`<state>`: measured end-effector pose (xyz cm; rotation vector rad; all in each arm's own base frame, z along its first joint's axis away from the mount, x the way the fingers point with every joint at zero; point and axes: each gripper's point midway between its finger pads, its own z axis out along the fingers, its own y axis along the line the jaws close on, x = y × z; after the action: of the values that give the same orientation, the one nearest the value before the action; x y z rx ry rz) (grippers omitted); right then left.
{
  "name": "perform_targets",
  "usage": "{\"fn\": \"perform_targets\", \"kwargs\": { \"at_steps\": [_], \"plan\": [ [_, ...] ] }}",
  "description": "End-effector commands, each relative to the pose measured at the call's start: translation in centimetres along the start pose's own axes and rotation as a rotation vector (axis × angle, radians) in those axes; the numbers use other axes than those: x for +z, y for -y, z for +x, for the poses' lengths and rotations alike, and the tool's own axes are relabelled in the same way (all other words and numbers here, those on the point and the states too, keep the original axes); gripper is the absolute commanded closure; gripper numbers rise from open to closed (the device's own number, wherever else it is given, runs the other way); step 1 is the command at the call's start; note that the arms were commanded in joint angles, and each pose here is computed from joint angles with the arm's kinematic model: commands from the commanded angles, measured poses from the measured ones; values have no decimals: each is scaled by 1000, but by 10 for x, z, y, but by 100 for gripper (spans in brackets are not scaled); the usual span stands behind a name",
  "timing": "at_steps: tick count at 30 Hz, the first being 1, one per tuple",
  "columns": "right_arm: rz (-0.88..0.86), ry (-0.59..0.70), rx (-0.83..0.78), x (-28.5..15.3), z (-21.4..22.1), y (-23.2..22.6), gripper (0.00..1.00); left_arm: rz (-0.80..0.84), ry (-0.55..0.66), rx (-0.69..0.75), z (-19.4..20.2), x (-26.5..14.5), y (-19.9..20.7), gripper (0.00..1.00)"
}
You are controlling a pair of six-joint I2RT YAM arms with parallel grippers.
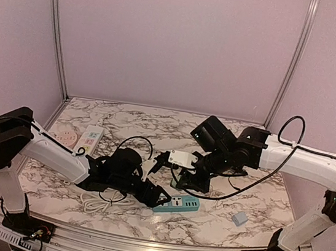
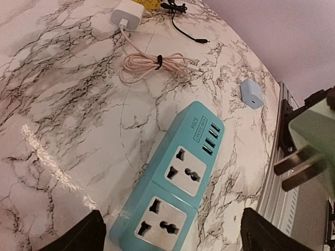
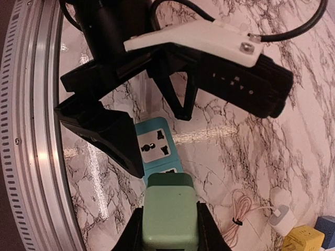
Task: Insert the plug
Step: Move the socket to the center of the board.
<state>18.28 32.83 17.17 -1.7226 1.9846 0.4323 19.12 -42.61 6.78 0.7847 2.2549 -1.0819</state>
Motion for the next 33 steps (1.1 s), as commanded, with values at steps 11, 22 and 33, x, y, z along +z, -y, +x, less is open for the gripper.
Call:
{"fn": "perform_targets", "kwargs": {
  "at_steps": [11,22,33],
  "plan": [
    [190,-77,-56,-7,-4,35,100,-150,107,-175,-7,-62,0,6],
    [324,-16,-18,-34,-8,57,100,-186,18,-303,19,-58,18,4],
    [354,41,-7,-47,-16,64,100,-253,-43,-330,37,-35,0,1]
  ]
}}
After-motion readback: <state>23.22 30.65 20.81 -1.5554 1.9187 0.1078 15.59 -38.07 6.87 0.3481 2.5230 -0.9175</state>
